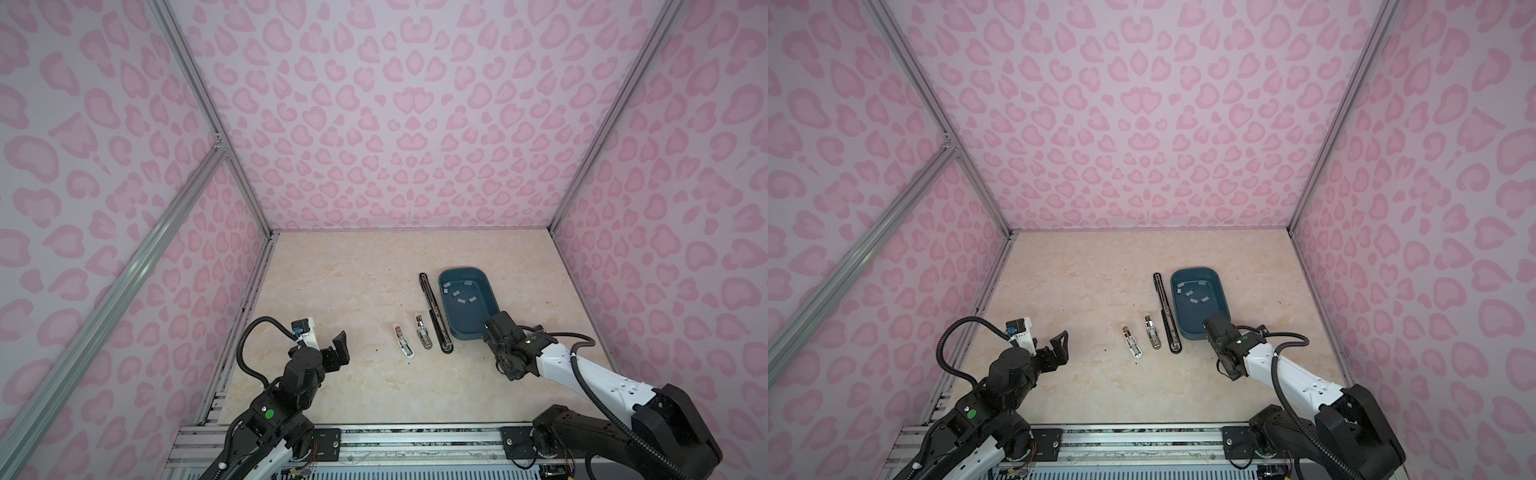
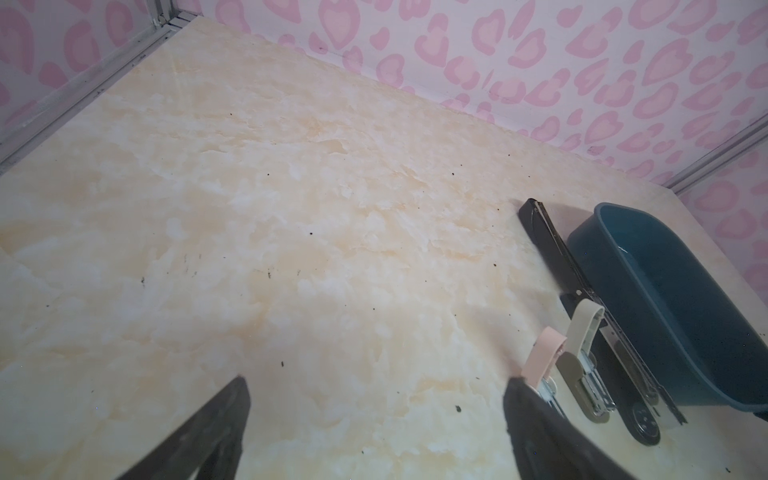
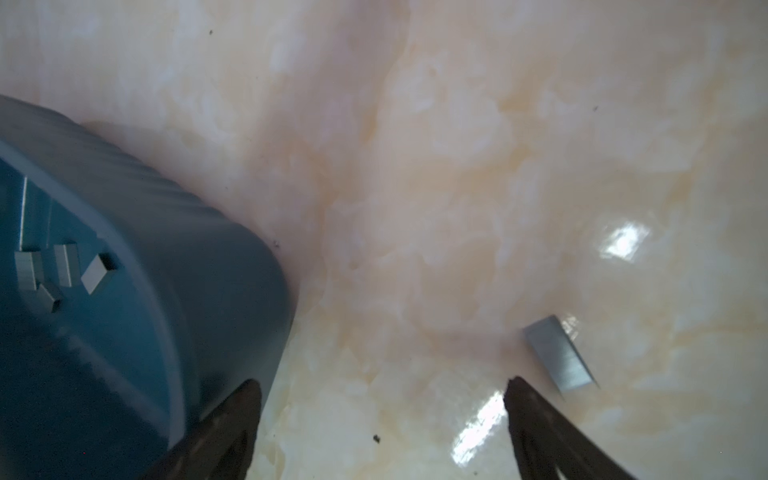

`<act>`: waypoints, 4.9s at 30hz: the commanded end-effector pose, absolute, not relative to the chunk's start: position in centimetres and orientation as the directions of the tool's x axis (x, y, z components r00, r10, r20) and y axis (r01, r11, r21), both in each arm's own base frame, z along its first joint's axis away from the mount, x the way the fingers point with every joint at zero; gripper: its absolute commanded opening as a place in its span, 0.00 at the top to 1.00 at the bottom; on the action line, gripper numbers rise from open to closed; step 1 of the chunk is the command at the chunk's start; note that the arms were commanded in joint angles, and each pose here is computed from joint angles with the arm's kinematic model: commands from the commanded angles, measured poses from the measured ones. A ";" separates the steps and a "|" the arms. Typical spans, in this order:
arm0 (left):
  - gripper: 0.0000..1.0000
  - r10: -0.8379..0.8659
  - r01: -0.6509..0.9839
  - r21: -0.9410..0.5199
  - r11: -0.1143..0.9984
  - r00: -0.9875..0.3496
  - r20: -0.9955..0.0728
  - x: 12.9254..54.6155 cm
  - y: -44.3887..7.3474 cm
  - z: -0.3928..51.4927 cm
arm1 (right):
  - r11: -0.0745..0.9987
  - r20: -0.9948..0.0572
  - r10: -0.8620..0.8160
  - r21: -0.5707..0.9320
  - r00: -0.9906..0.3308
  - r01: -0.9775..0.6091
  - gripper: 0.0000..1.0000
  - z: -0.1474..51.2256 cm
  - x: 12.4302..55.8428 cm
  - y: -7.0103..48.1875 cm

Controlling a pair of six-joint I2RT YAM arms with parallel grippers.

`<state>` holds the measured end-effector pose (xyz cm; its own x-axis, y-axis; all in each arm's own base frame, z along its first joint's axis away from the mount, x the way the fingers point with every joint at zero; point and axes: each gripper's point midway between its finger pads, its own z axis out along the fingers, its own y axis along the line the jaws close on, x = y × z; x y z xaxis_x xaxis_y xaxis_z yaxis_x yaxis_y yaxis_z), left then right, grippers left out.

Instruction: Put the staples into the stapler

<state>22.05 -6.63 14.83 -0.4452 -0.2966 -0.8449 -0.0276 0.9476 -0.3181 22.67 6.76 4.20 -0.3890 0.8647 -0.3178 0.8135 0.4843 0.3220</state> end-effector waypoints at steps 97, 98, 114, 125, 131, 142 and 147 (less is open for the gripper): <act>0.04 -0.316 -0.026 -0.338 0.941 -0.431 -0.845 21.9 -6.5 15.0 | 0.877 -0.407 0.471 0.116 -0.783 0.467 0.85 6.5 19.5 2.6; 0.04 -0.316 -0.026 -0.338 0.941 -0.431 -0.845 21.9 -6.5 15.0 | 0.880 -0.422 0.466 0.131 -0.778 0.457 0.85 7.3 19.8 2.8; 0.04 -0.301 -0.095 -0.289 0.953 -0.423 -0.854 22.5 -5.5 15.0 | 0.969 -0.606 0.246 0.172 -0.756 0.178 0.85 15.9 31.9 8.0; 0.04 -0.208 -0.151 -0.153 0.977 -0.480 -0.852 25.0 -5.9 15.0 | 0.994 -0.526 -0.099 -0.085 -0.845 -0.064 0.85 11.4 38.7 15.6; 0.04 -0.184 -0.172 -0.108 0.979 -0.522 -0.833 25.6 -6.0 14.2 | 0.994 -0.477 -0.106 -0.062 -0.872 -0.088 0.84 8.4 38.9 16.5; 0.04 -0.211 -0.158 -0.153 0.976 -0.481 -0.851 24.9 -5.7 14.8 | 0.999 -0.446 -0.052 -0.036 -0.894 -0.040 0.72 6.4 37.9 15.1; 0.04 -0.218 -0.159 -0.160 0.974 -0.474 -0.853 24.8 -5.6 14.9 | 0.997 -0.468 0.080 0.044 -0.880 0.068 0.63 7.7 39.0 13.5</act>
<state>24.66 -5.76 14.56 -0.4926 -0.2070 -0.8453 -0.1491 0.9770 -0.1524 38.57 13.87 7.50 -0.8857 0.0054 -0.4643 0.0084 1.0000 -0.0044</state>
